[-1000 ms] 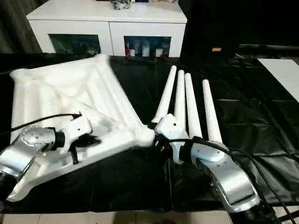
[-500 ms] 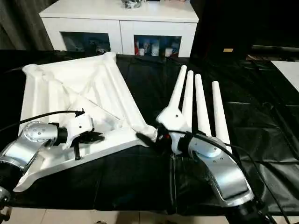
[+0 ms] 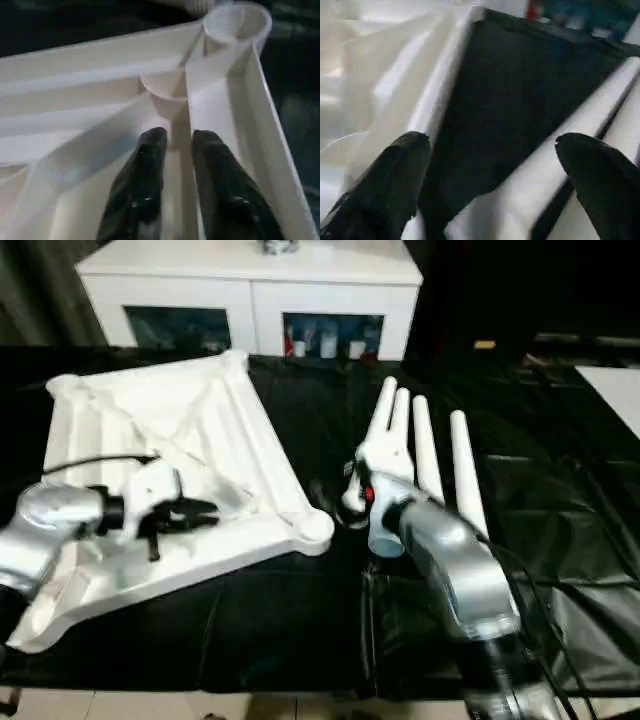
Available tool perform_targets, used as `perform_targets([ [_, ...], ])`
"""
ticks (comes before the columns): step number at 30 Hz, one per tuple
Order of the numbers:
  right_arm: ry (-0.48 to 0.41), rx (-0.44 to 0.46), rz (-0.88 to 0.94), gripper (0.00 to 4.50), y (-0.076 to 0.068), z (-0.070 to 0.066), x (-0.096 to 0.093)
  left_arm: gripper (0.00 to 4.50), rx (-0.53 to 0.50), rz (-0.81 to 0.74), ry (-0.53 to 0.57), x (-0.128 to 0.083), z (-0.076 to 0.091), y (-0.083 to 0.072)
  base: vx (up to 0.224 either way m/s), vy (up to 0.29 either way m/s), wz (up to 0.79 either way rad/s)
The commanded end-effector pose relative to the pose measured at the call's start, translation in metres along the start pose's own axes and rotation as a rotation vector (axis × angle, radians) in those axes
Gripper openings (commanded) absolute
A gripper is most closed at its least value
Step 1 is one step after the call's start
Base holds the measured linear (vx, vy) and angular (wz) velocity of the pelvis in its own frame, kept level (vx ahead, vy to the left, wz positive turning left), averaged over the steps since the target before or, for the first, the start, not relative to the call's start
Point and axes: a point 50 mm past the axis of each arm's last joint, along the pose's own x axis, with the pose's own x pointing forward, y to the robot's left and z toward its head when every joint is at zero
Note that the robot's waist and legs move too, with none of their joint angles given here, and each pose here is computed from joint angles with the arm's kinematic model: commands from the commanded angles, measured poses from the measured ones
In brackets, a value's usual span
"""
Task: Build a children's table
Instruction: Move table base, then pick table leg
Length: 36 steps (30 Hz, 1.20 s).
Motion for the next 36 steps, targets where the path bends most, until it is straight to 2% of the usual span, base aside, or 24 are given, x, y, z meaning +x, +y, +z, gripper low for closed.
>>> perform_targets([
  [1, 0.092, 0.021, -0.088, 4.50, -0.010, -0.002, 0.016, 1.53, -0.021, 0.063, -0.060, -0.003, 0.015, 0.007, 0.000, 0.000, 0.00],
  [5, 0.111, 0.020, -0.104, 4.50, -0.012, -0.002, 0.026, 1.84, -0.026, 0.064, -0.091, 0.002, 0.025, 0.005, 0.000, 0.000, 0.00],
  [6, 0.169, 0.027, -0.158, 4.50, -0.016, -0.003, 0.038, 1.84, -0.036, 0.020, -0.159, 0.014, 0.042, -0.005, 0.000, 0.000, 0.00],
  [7, 0.203, 0.034, -0.192, 4.50, -0.018, -0.004, 0.043, 2.07, -0.047, -0.011, -0.192, 0.019, 0.051, -0.012, 0.000, 0.000, 0.00],
  [10, 0.235, 0.050, -0.216, 4.50, -0.021, -0.003, 0.048, 2.26, -0.045, -0.050, -0.207, 0.022, 0.058, -0.018, 0.000, 0.000, 0.00],
  [11, 0.249, 0.094, -0.204, 4.50, -0.020, -0.003, 0.051, 2.26, -0.045, -0.078, -0.211, 0.023, 0.063, -0.023, 0.000, 0.000, 0.00],
  [13, 0.280, 0.124, -0.230, 4.50, -0.023, -0.001, 0.057, 2.26, -0.039, -0.132, -0.210, 0.023, 0.072, -0.030, 0.000, 0.000, 0.00],
  [19, 0.348, 0.160, -0.234, 4.50, -0.021, -0.006, 0.062, 2.26, -0.045, -0.162, -0.189, 0.019, 0.075, -0.037, 0.000, 0.000, 0.00],
  [23, 0.365, 0.203, -0.191, 4.50, -0.016, -0.010, 0.064, 2.26, -0.045, -0.169, -0.170, 0.018, 0.074, -0.039, 0.000, 0.000, 0.00],
  [27, 0.383, 0.204, -0.182, 4.50, -0.015, -0.014, 0.065, 2.26, -0.052, -0.172, -0.162, 0.017, 0.073, -0.040, 0.000, 0.000, 0.00],
  [31, 0.471, 0.210, -0.167, 4.50, -0.012, -0.031, 0.064, 2.26, -0.055, -0.196, -0.146, 0.020, 0.073, -0.047, 0.000, 0.000, 0.00],
  [36, 0.527, 0.231, -0.182, 4.50, -0.014, -0.042, 0.061, 2.26, -0.052, -0.198, -0.142, 0.021, 0.074, -0.049, 0.000, 0.000, 0.00],
])
